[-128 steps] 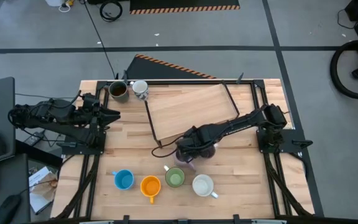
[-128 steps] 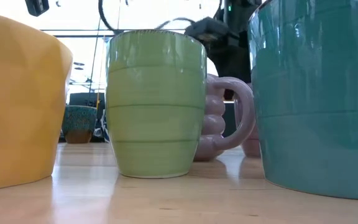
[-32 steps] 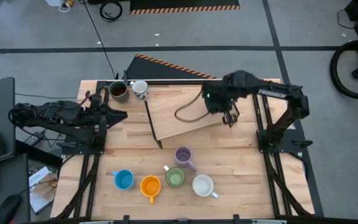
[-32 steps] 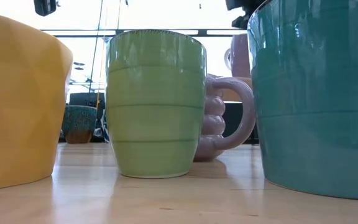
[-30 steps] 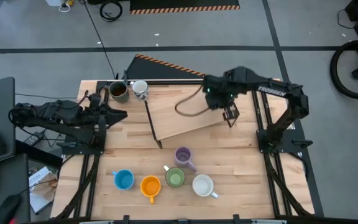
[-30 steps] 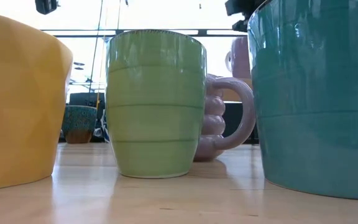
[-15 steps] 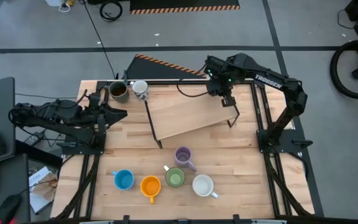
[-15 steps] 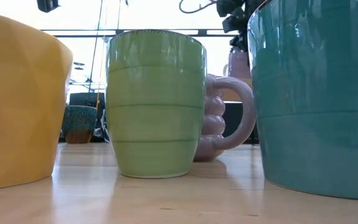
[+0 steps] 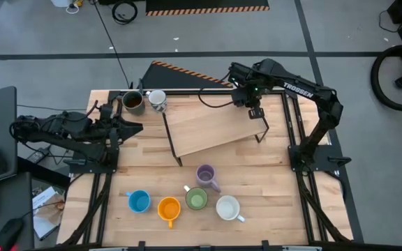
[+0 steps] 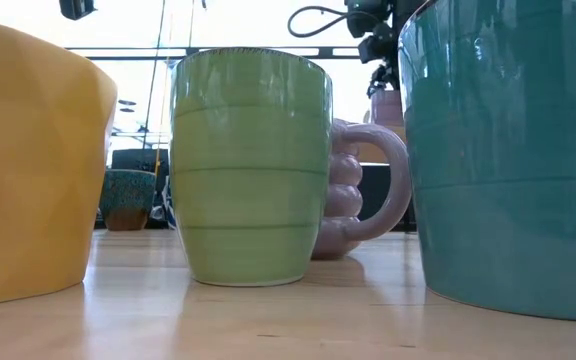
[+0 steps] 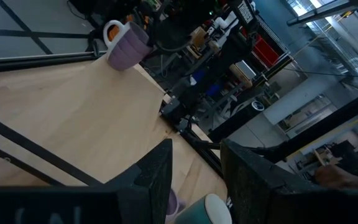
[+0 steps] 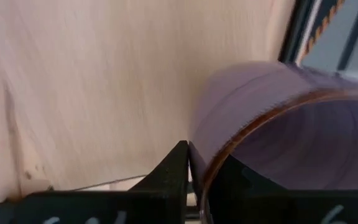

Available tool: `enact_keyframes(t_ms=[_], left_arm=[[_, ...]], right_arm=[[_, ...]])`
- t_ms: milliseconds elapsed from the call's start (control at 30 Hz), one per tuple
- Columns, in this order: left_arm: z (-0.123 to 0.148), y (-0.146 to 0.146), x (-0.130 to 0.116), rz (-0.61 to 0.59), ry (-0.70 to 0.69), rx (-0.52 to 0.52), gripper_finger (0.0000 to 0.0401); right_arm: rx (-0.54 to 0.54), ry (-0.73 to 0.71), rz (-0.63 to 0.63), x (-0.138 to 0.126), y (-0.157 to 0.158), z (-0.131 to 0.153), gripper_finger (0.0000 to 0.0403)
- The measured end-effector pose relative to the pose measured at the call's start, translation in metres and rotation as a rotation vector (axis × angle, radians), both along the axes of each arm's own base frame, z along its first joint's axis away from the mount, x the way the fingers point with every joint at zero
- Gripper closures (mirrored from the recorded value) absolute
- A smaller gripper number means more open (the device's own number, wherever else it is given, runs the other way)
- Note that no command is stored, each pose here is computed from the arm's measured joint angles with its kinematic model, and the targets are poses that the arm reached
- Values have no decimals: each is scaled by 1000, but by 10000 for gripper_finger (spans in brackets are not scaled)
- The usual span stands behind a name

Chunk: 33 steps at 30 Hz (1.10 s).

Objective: Place coffee mugs
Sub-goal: Put the purple and white mug on the shelf

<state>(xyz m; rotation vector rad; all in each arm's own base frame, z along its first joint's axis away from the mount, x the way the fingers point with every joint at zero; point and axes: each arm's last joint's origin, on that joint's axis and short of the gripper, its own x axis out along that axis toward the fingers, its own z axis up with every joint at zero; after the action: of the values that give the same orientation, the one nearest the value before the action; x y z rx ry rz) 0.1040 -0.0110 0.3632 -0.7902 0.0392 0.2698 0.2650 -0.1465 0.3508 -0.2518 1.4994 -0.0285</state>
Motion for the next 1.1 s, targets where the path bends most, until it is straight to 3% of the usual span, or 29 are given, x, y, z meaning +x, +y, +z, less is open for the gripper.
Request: enact_keyframes(t_ms=[633,800,1100], left_arm=[[0,0,0,-11,1,2,259],[0,0,0,-12,2,2,259],[0,0,0,-11,1,-1,259]], right_arm=[[-36,-4,-142,2,2,0,249],[-34,-18,-217,2,3,0,253],[-7,-57,-332,3,3,0,293]])
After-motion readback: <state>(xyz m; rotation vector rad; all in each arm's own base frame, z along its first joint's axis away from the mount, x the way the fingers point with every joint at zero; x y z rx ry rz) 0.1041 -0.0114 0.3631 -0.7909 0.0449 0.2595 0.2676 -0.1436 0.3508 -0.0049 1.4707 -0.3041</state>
